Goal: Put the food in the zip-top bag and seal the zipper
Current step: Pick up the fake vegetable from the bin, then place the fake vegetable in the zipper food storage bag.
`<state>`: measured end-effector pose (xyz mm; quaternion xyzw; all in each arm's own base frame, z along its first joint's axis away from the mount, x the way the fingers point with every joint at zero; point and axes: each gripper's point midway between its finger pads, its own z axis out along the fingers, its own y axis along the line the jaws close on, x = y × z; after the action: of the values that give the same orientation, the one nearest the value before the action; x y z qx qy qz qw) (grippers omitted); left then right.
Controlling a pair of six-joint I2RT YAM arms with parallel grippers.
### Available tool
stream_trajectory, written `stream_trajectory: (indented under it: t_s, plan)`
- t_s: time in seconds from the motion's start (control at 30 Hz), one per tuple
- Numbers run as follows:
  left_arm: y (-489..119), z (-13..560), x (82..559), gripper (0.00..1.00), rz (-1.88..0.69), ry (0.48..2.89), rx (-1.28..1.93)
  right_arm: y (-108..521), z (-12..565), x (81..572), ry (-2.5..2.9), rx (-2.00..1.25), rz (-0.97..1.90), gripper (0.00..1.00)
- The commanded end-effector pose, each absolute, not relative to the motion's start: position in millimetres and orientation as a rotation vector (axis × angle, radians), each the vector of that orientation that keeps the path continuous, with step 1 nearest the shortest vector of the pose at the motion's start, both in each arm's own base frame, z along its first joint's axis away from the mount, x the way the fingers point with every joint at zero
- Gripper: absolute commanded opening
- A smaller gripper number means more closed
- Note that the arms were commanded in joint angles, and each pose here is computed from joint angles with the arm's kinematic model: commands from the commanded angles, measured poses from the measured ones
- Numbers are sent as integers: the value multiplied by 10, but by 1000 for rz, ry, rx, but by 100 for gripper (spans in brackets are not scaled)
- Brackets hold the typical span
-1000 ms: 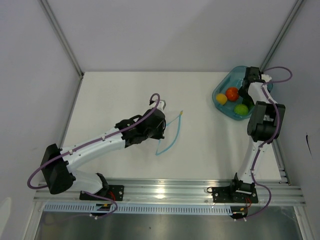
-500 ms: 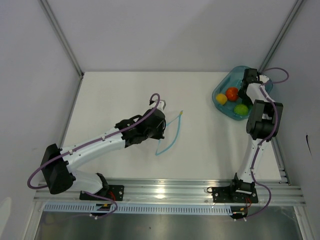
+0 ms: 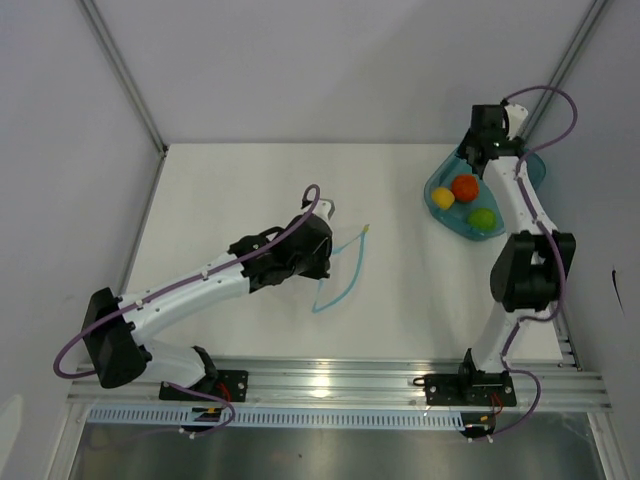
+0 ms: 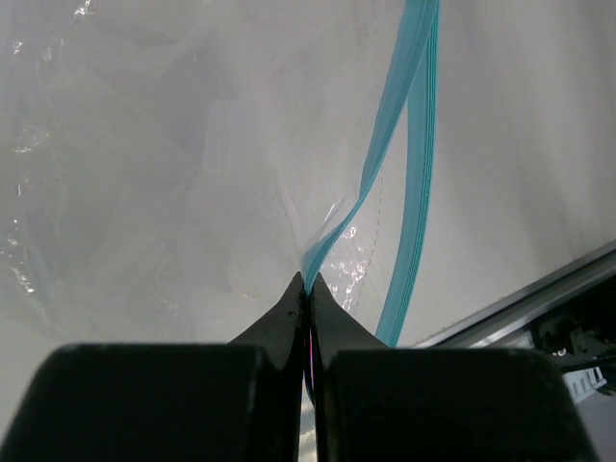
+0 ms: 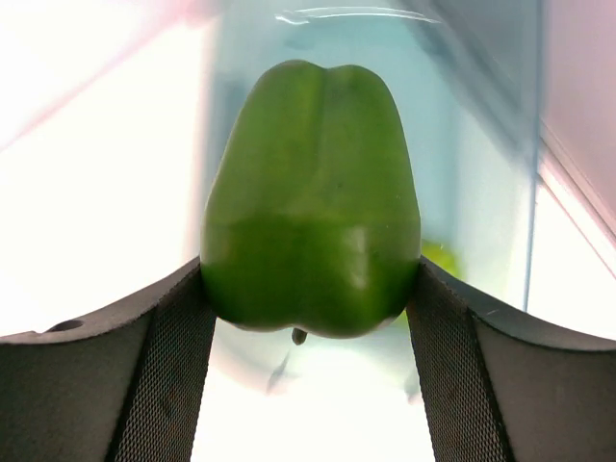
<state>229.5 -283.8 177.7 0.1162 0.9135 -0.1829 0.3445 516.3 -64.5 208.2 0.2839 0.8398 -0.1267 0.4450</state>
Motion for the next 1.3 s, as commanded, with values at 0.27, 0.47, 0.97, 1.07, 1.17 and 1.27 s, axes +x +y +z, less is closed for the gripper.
stream_trajectory:
  t_s: [0.27,0.47,0.97,1.07,1.17,1.27]
  plan:
    - [-3004,2164,2236,1,-578,2372,427,1277,3192,3491,2019,199,373,36]
    - [-3020,2233,2139,1,-647,2396,437,1835,2932,2520,2109,-48,697,36]
    - [-3215,2373,2044,1,-774,2426,460,2228,2810,1407,2113,-265,1188,34]
    - [-3234,2423,2056,1,-790,2409,452,2250,2750,1350,2147,-245,1214,34]
    - [-3241,2425,2045,0,-810,2391,448,2261,2672,1341,2182,-221,1221,34]
    - [-3282,2472,2028,0,-859,2349,438,2323,2563,1356,2245,-172,1244,34]
